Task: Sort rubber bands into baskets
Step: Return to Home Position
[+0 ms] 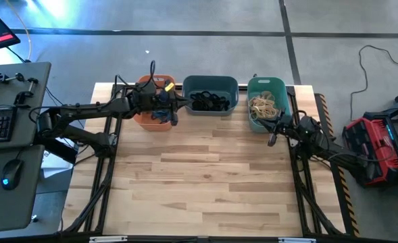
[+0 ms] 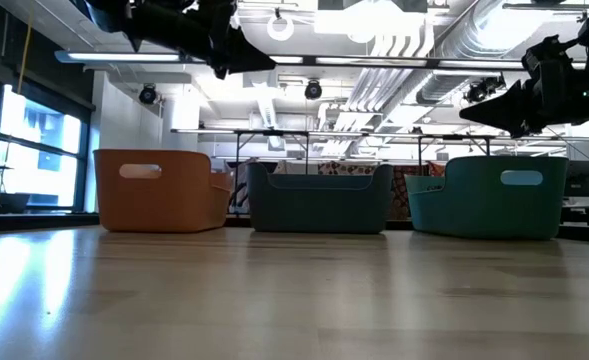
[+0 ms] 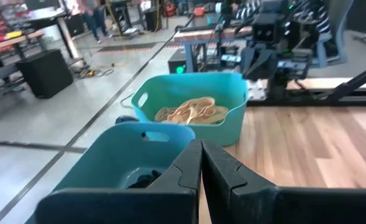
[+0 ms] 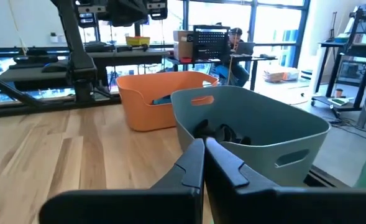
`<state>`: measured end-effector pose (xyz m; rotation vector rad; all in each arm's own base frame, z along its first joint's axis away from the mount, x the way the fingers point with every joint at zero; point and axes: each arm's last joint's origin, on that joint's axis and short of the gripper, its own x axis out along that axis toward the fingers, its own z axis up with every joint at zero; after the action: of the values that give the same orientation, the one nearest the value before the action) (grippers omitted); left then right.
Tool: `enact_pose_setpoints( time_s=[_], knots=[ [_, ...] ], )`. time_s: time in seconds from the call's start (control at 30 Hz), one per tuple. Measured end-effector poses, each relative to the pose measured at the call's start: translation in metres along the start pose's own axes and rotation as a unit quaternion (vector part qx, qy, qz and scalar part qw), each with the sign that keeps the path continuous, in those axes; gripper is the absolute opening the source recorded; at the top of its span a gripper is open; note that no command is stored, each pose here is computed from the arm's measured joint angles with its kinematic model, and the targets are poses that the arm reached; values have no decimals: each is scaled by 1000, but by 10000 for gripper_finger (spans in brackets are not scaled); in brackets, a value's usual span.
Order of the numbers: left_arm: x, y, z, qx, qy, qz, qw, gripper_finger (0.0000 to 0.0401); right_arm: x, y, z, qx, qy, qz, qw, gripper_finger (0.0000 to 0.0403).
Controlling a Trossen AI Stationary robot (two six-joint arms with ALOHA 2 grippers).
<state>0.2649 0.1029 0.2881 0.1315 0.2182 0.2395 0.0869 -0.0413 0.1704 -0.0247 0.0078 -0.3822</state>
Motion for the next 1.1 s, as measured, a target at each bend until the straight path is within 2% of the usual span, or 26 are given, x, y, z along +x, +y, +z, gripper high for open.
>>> enact_pose_setpoints(
  time_s=[0.17,0.3,0.57,0.8,1.1],
  knots=[
    [-6,-3,0,-3,-41,-3,999,2,0,-1,0,1,-1,2,1000,0],
    [-25,-8,-15,-11,-89,3,996,2,0,-1,0,0,-2,2,1000,0],
    [-75,-16,-44,-25,-110,13,994,3,0,-1,0,-6,-1,3,1000,0],
    [-116,-25,-66,-30,-155,37,987,3,0,-1,0,-9,-2,3,1000,0],
    [-148,-36,-106,-38,-180,50,982,3,0,-2,0,0,-1,-7,1000,0]
  ],
)
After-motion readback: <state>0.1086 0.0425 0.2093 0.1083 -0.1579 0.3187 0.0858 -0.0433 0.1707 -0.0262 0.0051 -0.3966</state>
